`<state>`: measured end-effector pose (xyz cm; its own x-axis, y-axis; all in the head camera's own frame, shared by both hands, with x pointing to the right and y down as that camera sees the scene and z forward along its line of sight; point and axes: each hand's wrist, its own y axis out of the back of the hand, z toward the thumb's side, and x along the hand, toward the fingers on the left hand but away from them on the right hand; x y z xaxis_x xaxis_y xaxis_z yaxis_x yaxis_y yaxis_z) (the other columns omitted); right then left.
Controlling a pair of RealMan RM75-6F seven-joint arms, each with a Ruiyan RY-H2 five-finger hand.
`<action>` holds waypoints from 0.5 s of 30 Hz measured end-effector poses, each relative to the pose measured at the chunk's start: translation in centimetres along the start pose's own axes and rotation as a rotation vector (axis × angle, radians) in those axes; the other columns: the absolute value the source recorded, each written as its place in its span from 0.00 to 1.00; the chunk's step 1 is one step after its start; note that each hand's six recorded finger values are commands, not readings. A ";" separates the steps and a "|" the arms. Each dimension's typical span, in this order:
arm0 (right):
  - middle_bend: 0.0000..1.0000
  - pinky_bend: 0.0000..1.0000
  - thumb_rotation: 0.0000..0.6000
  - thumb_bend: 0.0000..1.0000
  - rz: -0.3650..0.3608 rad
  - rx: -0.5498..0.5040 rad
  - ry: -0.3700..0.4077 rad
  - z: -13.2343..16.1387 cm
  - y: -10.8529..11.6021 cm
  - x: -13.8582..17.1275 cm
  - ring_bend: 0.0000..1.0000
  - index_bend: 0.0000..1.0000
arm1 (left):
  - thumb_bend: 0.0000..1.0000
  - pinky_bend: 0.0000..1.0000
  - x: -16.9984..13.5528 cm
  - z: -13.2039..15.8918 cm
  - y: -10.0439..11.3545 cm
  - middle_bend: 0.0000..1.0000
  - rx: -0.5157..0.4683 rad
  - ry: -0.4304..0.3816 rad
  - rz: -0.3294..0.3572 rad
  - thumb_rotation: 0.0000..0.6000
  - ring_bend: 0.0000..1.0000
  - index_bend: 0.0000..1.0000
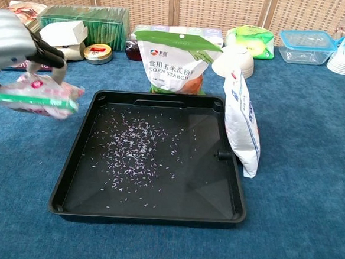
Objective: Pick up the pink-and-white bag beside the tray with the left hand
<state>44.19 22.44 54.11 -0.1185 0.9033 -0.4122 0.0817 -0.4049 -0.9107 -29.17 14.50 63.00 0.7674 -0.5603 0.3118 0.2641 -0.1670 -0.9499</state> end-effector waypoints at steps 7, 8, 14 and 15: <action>0.11 0.09 1.00 0.00 -0.003 -0.004 -0.004 -0.2 0.2 -0.1 0.12 0.03 | 0.24 0.65 2.0 0.0 0.9 0.64 0.224 -0.102 -0.015 1.00 0.60 0.75; 0.11 0.09 1.00 0.00 -0.003 -0.004 -0.004 -0.2 0.2 -0.1 0.12 0.03 | 0.24 0.65 2.3 0.0 1.1 0.64 0.250 -0.113 -0.012 1.00 0.60 0.75; 0.11 0.09 1.00 0.00 0.000 -0.001 -0.006 -0.2 0.1 -0.1 0.12 0.03 | 0.26 0.65 3.8 -0.2 2.2 0.64 0.435 -0.193 -0.005 1.00 0.60 0.75; 0.11 0.09 1.00 0.00 0.000 -0.001 -0.006 -0.2 0.1 -0.1 0.12 0.03 | 0.27 0.65 4.0 -0.1 2.3 0.64 0.459 -0.204 -0.006 1.00 0.60 0.75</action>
<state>44.42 22.34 54.11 -0.1247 0.9023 -0.4127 0.0830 -0.4050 -0.9105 -25.57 11.76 62.10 0.8515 -0.3825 0.3587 0.4636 0.2295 -0.8558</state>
